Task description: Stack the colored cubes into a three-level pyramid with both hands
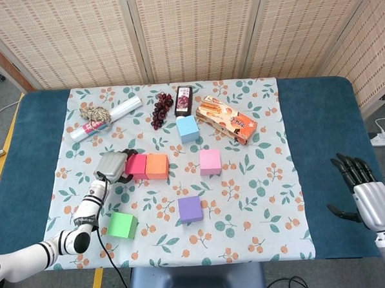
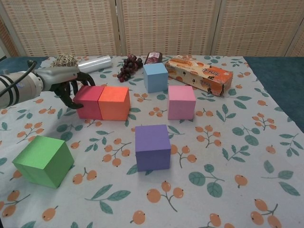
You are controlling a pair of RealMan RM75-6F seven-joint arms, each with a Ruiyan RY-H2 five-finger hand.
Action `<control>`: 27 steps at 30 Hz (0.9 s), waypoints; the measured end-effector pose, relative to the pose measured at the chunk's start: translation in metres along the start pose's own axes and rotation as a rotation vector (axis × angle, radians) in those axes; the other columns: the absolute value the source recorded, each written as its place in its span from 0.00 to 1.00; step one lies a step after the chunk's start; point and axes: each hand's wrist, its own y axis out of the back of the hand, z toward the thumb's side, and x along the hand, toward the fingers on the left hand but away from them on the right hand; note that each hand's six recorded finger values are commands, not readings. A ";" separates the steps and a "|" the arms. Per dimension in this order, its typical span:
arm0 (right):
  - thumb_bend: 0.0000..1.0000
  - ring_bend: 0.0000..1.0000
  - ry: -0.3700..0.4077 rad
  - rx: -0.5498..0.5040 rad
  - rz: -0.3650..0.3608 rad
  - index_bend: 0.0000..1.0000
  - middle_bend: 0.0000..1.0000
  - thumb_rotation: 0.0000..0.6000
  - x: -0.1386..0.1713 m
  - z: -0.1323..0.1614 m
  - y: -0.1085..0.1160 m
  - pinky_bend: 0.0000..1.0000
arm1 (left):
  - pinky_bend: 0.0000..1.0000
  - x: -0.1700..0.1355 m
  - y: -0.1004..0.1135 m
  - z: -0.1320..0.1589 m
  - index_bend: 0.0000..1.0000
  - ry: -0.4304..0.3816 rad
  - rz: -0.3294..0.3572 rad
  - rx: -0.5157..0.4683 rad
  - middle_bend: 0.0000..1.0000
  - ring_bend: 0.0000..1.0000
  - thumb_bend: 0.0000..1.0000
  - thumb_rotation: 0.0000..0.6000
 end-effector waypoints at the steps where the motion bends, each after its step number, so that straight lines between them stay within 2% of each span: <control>1: 0.00 0.00 0.000 0.001 0.000 0.00 0.00 1.00 0.000 0.000 0.000 0.00 | 0.39 0.000 0.000 0.000 0.23 -0.001 -0.002 0.000 0.39 0.37 0.34 1.00; 11: 0.00 0.00 -0.005 0.000 -0.001 0.00 0.00 1.00 0.000 -0.001 0.000 0.00 | 0.39 0.002 -0.002 0.002 0.23 -0.001 -0.011 -0.003 0.38 0.37 0.33 1.00; 19: 0.00 0.00 -0.004 -0.001 -0.002 0.00 0.00 1.00 0.000 -0.001 0.000 0.00 | 0.39 0.000 -0.003 0.003 0.10 -0.008 -0.020 -0.004 0.26 0.33 0.33 1.00; 24: 0.00 0.00 -0.003 -0.001 -0.004 0.00 0.00 1.00 0.001 -0.001 0.001 0.00 | 0.39 -0.003 -0.002 0.004 0.06 -0.012 -0.019 -0.004 0.21 0.33 0.34 1.00; 27: 0.00 0.00 -0.002 -0.001 -0.004 0.00 0.00 1.00 0.001 -0.001 0.001 0.00 | 0.38 -0.004 -0.002 0.005 0.03 -0.016 -0.024 -0.004 0.16 0.29 0.34 1.00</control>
